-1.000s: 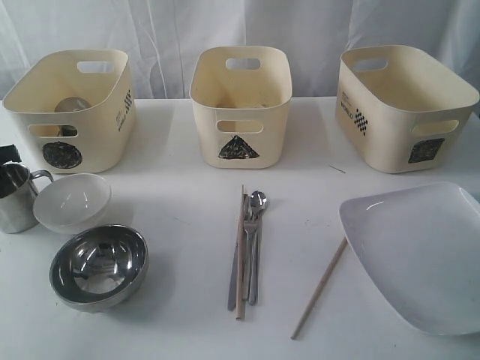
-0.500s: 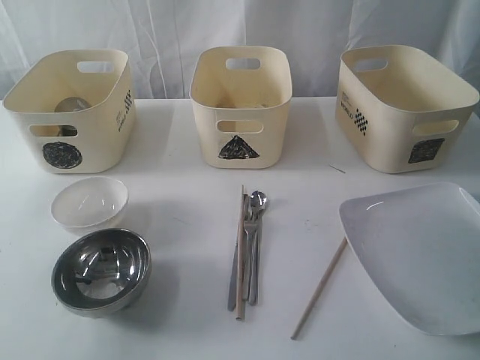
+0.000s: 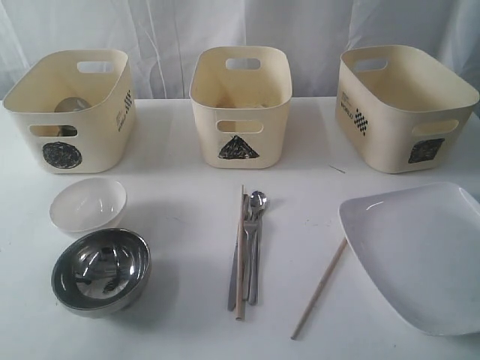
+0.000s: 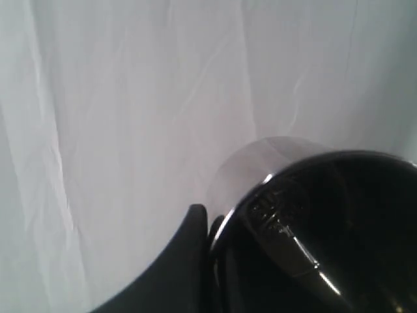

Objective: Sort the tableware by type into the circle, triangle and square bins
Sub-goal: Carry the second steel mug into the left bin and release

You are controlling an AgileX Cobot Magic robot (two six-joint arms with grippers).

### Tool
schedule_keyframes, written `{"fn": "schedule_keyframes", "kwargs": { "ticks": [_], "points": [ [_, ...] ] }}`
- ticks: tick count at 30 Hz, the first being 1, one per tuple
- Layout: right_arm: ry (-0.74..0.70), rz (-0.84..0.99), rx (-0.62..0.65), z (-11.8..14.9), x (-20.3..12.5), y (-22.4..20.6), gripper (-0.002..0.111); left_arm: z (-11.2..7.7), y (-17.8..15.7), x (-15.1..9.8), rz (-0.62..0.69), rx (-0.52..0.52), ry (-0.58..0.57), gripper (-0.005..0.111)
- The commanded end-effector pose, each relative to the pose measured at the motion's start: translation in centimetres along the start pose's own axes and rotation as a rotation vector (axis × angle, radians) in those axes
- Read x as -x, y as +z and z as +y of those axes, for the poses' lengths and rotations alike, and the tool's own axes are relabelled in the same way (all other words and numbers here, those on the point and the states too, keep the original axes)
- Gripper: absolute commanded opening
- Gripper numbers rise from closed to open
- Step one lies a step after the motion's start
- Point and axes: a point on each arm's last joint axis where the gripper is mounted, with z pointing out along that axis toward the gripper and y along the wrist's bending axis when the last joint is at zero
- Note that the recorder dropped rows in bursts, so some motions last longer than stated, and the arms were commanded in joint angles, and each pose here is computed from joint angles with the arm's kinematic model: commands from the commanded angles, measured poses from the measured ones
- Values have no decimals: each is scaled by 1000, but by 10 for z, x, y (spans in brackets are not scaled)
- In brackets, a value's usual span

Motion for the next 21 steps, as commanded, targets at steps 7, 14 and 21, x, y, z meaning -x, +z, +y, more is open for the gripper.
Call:
{"fn": "schedule_keyframes", "kwargs": {
  "ticks": [7, 14, 21],
  "points": [
    [0, -10, 1, 0, 0, 0, 0, 2, 44, -135, 515, 49, -68, 41],
    [0, -10, 1, 0, 0, 0, 0, -1, 38, -112, 533, 68, -145, 56],
    [0, -12, 1, 0, 0, 0, 0, -6, 19, -37, 405, 54, -109, 56]
  ]
}}
